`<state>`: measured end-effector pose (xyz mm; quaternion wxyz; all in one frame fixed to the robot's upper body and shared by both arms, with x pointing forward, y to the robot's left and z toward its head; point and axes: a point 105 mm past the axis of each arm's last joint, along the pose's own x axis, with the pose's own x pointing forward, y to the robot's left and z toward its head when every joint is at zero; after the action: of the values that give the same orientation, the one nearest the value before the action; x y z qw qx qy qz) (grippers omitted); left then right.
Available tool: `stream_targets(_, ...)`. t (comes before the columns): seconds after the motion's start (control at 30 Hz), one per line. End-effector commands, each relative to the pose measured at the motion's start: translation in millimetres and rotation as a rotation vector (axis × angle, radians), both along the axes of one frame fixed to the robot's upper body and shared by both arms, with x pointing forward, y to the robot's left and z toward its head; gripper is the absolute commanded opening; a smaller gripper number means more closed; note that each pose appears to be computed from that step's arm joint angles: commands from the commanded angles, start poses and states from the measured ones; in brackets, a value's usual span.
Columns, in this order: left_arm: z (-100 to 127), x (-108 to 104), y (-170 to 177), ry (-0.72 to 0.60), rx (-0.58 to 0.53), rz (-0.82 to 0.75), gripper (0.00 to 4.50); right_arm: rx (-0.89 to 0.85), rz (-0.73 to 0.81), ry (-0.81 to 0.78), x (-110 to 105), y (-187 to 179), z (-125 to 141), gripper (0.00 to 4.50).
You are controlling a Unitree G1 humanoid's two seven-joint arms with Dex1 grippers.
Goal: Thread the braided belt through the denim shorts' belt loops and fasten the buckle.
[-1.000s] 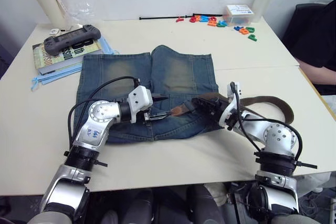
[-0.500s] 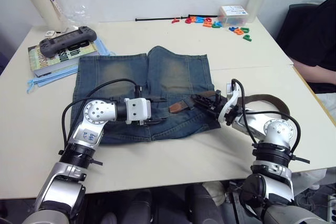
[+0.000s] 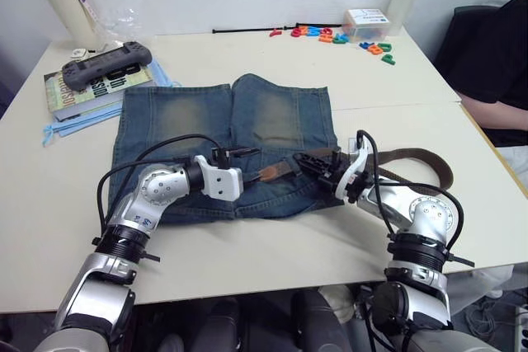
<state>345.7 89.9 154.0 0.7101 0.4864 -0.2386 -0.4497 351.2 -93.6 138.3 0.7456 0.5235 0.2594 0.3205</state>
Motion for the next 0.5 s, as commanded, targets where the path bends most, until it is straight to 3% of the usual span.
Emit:
stream_targets(0.03,9.9,-11.4,-8.6,-0.066,-0.081,-0.057,2.94,0.001,0.049,0.010,-7.2,11.2,-3.3,0.00)
stream_targets(0.27,6.5,-18.1,-13.1,-0.070,-0.096,-0.092,2.94,-0.003,0.047,0.012,-7.5,10.6,-3.2,0.00)
stream_targets(0.5,-8.5,-20.2,-5.1,-0.010,-0.001,-0.095,2.94,0.002,0.039,0.009,-6.5,7.8,0.1,0.00)
